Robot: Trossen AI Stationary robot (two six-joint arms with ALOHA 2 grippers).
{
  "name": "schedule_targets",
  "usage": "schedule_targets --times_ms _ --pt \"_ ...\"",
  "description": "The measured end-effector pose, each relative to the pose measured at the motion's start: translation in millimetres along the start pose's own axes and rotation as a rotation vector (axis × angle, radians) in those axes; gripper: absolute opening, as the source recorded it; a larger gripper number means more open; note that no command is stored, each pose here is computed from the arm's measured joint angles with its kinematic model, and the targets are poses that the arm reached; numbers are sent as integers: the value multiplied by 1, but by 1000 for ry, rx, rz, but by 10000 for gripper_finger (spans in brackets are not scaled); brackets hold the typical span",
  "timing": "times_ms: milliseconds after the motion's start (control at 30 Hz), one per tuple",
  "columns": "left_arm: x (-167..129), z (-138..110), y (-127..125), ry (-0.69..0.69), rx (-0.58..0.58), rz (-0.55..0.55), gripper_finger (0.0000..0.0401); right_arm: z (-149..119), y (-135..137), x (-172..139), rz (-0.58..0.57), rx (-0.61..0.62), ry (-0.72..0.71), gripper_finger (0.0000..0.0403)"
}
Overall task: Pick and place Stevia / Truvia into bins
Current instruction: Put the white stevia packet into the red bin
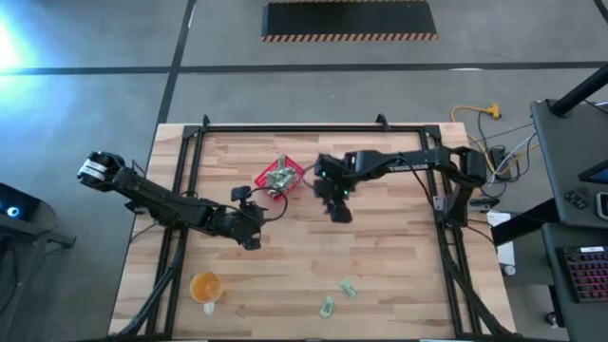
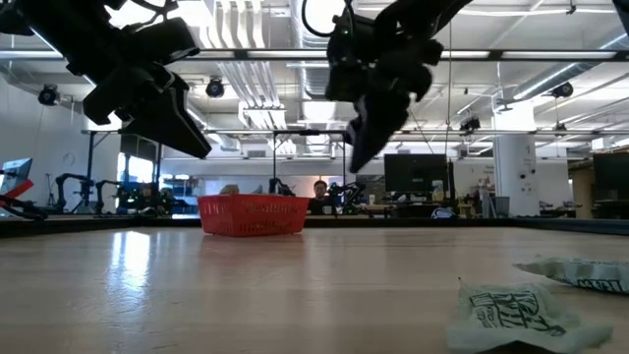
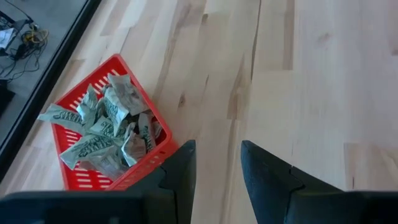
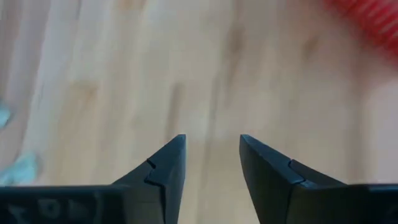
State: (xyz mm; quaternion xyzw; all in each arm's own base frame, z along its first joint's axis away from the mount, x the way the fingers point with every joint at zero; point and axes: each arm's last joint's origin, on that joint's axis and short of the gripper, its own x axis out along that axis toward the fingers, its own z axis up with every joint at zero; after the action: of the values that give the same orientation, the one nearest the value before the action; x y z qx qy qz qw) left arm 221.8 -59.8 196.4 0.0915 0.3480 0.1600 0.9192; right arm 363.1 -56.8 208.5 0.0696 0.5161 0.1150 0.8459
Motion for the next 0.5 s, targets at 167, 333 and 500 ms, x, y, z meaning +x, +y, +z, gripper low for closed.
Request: schedule_targets --times_ms 167,333,500 --pt "0 1 0 -5 -3 -1 110 -16 27 9 51 47 174 133" --pt "0 2 0 -15 -10 -5 110 -26 53 21 75 74 264 126" --pt "0 3 -1 -23 -16 -8 110 -38 77 33 92 66 327 125"
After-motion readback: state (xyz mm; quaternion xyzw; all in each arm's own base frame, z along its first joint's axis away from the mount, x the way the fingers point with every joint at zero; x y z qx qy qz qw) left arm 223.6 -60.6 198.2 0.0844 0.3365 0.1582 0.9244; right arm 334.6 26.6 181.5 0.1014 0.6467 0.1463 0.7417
